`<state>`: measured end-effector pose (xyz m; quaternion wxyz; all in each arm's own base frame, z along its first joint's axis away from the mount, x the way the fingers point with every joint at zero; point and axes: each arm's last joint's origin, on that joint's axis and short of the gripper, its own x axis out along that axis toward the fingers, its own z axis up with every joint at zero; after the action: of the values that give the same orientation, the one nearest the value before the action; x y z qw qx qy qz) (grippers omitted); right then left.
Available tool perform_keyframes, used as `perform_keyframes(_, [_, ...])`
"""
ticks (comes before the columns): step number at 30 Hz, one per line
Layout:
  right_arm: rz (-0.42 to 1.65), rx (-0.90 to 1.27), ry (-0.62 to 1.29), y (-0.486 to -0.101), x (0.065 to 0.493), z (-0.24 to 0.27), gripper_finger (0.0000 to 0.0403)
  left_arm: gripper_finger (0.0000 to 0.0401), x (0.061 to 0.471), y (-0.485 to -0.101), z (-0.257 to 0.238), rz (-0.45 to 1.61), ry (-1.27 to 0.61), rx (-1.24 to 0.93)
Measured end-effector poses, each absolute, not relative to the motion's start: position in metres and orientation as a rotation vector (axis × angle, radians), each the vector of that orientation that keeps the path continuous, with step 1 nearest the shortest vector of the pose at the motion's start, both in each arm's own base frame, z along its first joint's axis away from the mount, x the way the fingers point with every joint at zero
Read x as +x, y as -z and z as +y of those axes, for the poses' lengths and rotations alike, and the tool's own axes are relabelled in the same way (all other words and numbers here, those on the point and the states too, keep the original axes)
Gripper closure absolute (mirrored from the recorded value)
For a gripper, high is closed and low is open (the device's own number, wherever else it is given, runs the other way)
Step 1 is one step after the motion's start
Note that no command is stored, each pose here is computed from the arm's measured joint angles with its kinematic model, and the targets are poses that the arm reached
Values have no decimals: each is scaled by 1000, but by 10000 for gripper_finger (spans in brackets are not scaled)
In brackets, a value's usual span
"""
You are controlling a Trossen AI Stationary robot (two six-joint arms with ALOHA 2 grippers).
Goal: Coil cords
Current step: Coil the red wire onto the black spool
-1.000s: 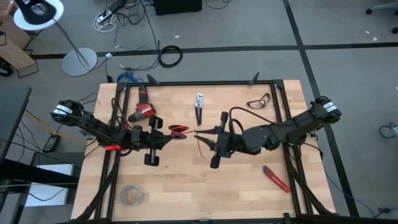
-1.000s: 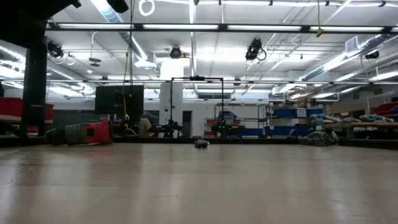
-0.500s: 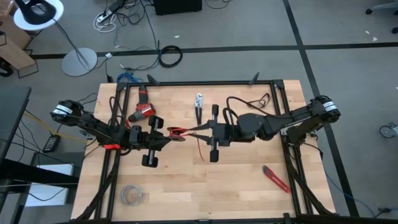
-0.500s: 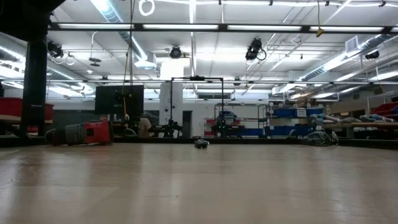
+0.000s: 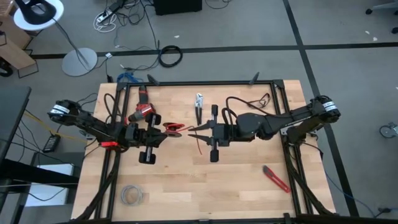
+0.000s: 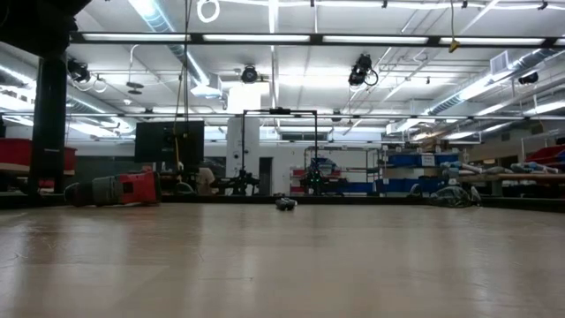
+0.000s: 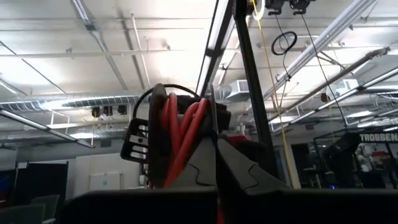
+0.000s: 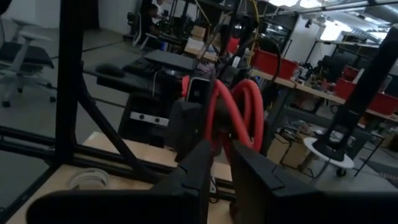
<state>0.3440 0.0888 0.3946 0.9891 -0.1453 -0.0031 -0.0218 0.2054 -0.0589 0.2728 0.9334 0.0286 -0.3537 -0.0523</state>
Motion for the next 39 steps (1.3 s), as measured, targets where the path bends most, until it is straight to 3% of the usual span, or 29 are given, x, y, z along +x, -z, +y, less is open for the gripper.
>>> perform_keyframes(9, [7, -312, 39, -392, 346, 89, 343, 401, 198, -281, -58, -776, 137, 102])
perform_keyframes(22, [-225, -336, 88, -415, 344, 85, 343, 401, 189, -289, -59, -840, 240, 122])
perform_keyframes(28, [-208, -214, -43, -411, 350, 66, 343, 401, 189, -289, -59, -839, 249, 111])
perform_keyframes(39, [-194, -191, -80, -410, 353, 53, 343, 401, 194, -301, -59, -857, 211, 13])
